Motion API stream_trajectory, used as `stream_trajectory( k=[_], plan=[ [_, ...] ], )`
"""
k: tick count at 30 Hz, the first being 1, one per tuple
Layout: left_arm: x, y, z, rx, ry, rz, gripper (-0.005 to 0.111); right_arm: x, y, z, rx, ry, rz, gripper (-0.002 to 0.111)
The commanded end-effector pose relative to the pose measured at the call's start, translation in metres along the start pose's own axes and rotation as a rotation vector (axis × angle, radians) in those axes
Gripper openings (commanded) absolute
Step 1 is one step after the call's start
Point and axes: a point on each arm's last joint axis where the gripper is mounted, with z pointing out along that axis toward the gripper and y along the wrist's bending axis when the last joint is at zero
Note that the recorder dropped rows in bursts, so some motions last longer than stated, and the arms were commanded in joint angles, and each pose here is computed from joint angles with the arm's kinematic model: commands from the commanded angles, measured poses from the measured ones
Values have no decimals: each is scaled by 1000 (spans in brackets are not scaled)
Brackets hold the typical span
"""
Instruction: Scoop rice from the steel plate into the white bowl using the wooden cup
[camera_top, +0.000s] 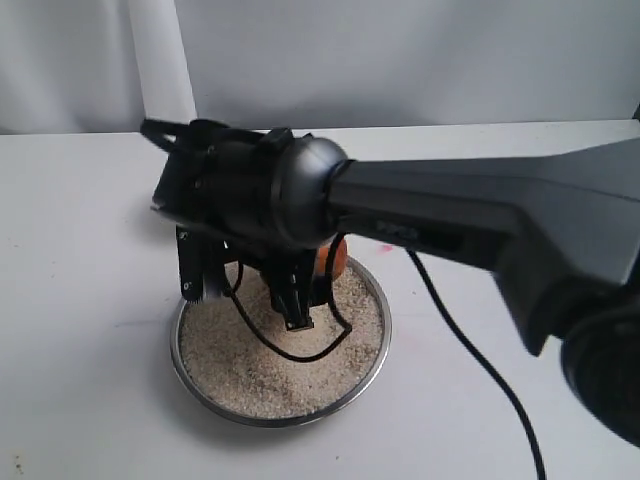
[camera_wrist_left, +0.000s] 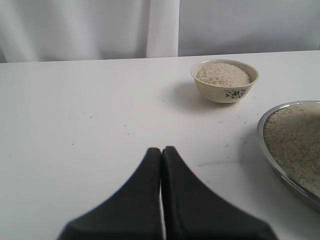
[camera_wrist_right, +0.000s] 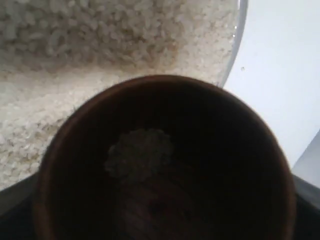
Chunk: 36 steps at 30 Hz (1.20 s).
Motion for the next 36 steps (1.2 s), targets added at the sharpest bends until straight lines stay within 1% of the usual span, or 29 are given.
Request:
stream_trajectory(
  k=[1,7,12,16,22,30,36],
  plan=[
    [-1,0,0,5,-15,-1,0,-7,-1,6,113,81,-84,0],
    [-1,0,0,5,-15,2,0,-4,-8,12,306,205,-166,0],
    [-1,0,0,5,-15,2,0,-2,-2,22,358,268,-236,0],
    [-1,0,0,5,-15,2,0,-8,4,39,401,315,-275,0],
    [-1,0,0,5,-15,0,0,-21,18,60,405,340,-318,0],
    [-1,0,0,5,-15,2,0,-32,29,57,407,325,-341,0],
    [-1,0,0,5,-15,3,0,-32,39,60,284,296,-331,0]
  ],
)
